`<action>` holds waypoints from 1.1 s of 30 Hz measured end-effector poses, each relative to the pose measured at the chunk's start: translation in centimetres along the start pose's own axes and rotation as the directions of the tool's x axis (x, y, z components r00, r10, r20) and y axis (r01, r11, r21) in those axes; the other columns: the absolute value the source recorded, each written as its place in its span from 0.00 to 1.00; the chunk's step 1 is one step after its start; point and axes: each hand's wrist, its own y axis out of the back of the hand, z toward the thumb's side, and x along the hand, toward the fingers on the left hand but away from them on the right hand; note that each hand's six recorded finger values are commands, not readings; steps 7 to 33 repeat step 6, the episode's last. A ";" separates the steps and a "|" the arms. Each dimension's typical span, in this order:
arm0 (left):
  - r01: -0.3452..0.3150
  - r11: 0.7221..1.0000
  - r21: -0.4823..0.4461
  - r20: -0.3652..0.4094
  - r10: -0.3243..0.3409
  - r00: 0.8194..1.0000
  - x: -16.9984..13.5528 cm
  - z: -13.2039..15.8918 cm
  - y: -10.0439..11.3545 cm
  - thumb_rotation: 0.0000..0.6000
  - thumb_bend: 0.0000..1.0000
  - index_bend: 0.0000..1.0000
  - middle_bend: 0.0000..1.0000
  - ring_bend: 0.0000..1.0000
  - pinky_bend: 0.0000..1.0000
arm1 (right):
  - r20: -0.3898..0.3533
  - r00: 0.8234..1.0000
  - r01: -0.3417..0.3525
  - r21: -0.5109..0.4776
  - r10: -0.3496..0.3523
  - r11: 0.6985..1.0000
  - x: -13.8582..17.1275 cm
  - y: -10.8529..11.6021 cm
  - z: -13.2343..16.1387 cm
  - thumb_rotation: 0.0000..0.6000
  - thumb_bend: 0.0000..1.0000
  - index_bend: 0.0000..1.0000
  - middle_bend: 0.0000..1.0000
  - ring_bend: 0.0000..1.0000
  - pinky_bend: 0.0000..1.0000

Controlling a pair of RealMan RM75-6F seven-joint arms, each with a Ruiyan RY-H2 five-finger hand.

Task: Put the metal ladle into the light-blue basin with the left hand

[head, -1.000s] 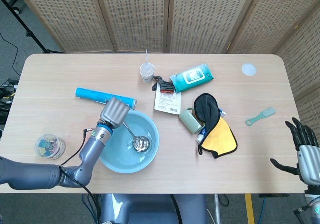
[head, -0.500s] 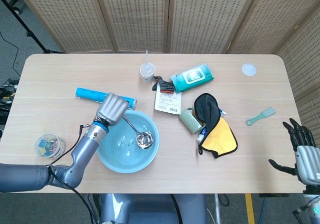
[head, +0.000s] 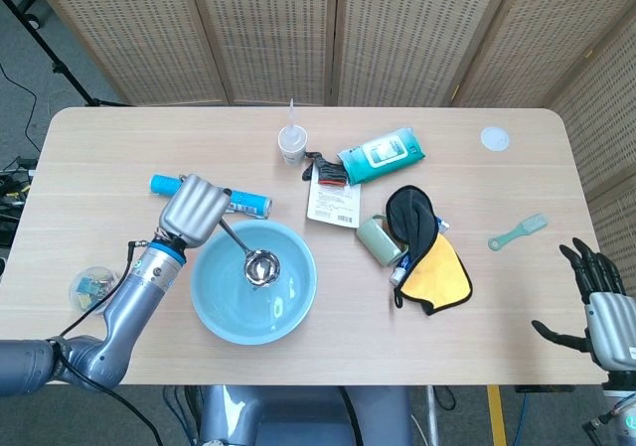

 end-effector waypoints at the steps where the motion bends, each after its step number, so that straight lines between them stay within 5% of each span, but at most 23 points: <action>1: 0.001 1.000 0.001 -0.002 -0.001 1.000 -0.1 -0.1 0.0 1.00 0.56 0.89 0.99 0.93 0.95 | -0.002 1.000 0.001 -0.002 -0.001 1.000 0.0 0.1 0.1 1.00 0.00 0.00 0.00 0.00 0.00; 33: -0.002 1.000 0.014 -0.010 0.002 1.000 -0.8 -0.5 0.1 1.00 0.56 0.89 0.99 0.93 0.95 | -0.012 1.000 0.012 -0.008 -0.012 1.000 0.2 0.4 0.3 1.00 0.00 0.00 0.00 0.00 0.00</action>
